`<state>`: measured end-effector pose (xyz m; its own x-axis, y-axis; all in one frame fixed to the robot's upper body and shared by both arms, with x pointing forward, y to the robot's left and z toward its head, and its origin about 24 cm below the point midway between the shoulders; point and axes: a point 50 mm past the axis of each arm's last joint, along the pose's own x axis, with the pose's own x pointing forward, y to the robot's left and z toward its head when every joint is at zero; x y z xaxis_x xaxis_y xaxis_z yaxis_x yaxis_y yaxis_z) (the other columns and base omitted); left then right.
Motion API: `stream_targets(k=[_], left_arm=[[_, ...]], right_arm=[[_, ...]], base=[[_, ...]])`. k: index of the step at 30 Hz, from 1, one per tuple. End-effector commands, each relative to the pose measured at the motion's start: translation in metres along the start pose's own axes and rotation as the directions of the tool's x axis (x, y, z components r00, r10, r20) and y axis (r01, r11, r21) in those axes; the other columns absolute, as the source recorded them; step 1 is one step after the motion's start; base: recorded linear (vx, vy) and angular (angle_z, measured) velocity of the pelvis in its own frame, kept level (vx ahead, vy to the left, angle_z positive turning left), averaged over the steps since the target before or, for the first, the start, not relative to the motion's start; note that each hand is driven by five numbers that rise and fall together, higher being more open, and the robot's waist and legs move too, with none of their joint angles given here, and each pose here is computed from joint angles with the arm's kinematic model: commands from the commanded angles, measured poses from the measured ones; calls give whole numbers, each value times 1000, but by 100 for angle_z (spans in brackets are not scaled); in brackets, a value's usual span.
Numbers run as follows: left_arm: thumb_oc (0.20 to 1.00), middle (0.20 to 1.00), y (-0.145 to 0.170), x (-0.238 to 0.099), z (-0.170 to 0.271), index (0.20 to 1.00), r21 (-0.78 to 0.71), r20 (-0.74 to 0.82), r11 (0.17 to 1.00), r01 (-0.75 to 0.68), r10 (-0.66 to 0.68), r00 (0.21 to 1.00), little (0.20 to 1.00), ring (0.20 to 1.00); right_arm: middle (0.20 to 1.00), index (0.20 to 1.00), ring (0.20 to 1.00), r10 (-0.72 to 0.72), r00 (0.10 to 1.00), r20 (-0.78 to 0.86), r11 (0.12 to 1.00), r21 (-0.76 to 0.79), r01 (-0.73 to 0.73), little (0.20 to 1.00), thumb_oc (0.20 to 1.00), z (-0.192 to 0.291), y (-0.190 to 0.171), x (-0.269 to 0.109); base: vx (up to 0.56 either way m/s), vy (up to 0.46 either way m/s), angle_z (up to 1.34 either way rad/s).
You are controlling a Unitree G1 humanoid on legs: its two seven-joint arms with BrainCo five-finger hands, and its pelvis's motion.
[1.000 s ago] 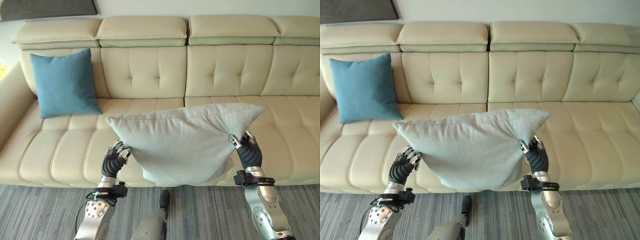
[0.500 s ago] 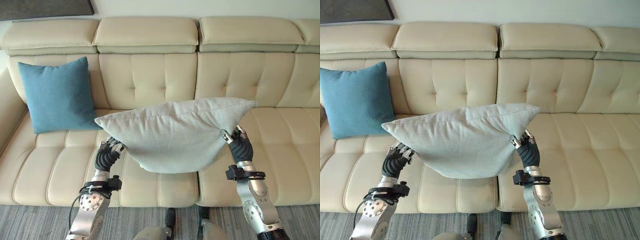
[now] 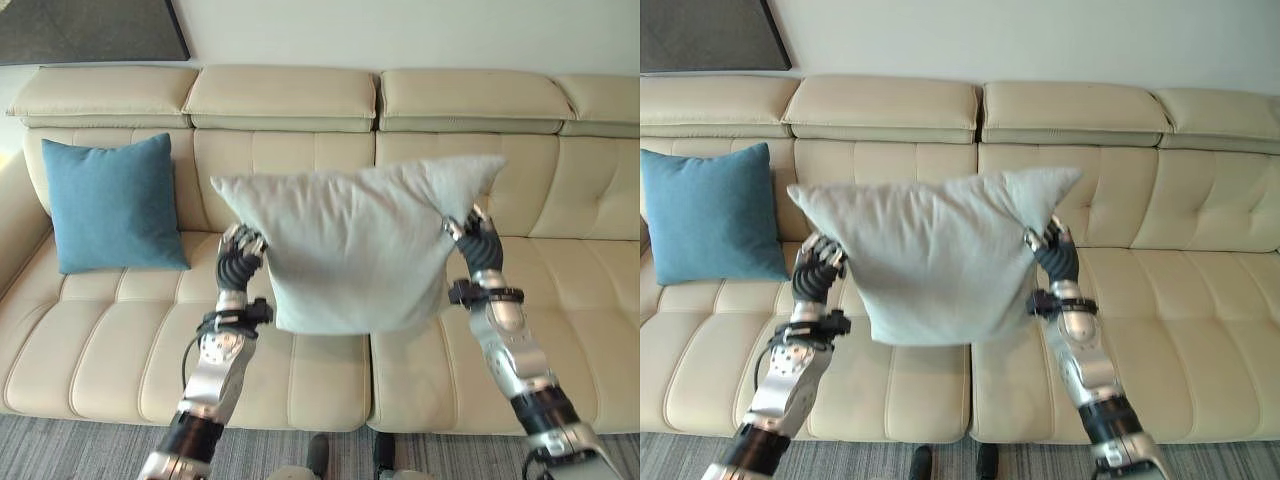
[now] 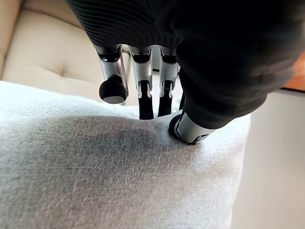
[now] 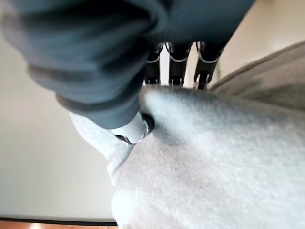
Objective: Pick up all the scattered cushions and arrange them neatly on the sofa.
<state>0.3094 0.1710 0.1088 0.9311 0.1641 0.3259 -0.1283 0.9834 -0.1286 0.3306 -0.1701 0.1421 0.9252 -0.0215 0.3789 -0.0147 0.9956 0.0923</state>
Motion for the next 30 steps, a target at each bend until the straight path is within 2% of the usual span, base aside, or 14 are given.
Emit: stream_targets(k=[1,3,6,12,18,20,21,22,23,24,25,26,29,30], left_arm=[[200,200,-45,41,60,200,24,296,992,124,-126,947,200,200],[200,200,-59,74,84,200,65,340,991,118,-134,931,200,200],[200,200,-55,111,112,200,125,353,990,70,-110,929,200,200],[200,200,-52,143,152,200,193,373,981,14,-87,924,200,200],[200,200,-66,165,191,200,250,364,968,-33,-62,929,200,200],[391,391,-67,170,215,391,242,380,969,-45,-52,924,391,391],[551,551,-66,172,221,551,240,376,969,-51,-45,926,551,551],[614,614,-66,173,228,614,239,376,969,-53,-42,926,614,614],[1000,1000,-62,175,245,1000,234,389,971,-58,-39,920,1000,1000],[1000,1000,-59,176,250,1000,232,389,971,-61,-35,921,1000,1000],[1000,1000,-55,177,256,1000,218,389,974,-61,-29,921,1000,1000],[1000,1000,-50,177,262,1000,203,391,977,-64,-21,920,1000,1000],[1000,1000,-27,180,266,1000,0,342,997,-80,75,937,1000,1000],[1000,1000,-27,180,266,1000,-1,342,997,-79,75,937,1000,1000]], right_arm=[[200,200,200,138,947,291,988,24,-152,200,200,58,53,29],[200,200,200,130,924,359,991,-20,-132,200,200,88,61,58],[200,200,200,81,908,412,996,-78,-53,200,200,122,59,89],[200,200,200,-5,884,468,991,-118,68,200,200,165,51,116],[200,200,200,-76,929,364,908,-360,215,200,200,177,38,148],[200,200,200,-72,937,343,845,-477,240,200,200,190,36,156],[200,200,200,-79,936,343,830,-498,253,200,200,196,34,157],[200,200,200,-85,937,339,823,-506,258,200,200,200,34,159],[200,200,200,-88,933,350,806,-526,273,200,200,214,35,161],[476,476,476,-89,931,353,792,-542,281,476,476,220,33,161],[1000,1000,1000,-94,929,357,771,-565,295,1000,1000,228,30,162],[1000,1000,1000,-96,927,363,755,-581,306,1000,1000,235,28,162],[1000,1000,1000,-195,912,360,733,-564,380,1000,1000,244,1,161],[1000,1000,1000,-196,912,360,733,-564,380,1000,1000,244,1,161]], base=[[-335,-55,9],[-305,-43,7],[-120,20,10],[-43,13,-1],[46,-18,0],[-35,-7,0],[0,0,0],[115,-41,0],[0,0,0],[0,0,0],[0,0,0],[-58,28,-1],[-30,22,0],[43,13,0]])
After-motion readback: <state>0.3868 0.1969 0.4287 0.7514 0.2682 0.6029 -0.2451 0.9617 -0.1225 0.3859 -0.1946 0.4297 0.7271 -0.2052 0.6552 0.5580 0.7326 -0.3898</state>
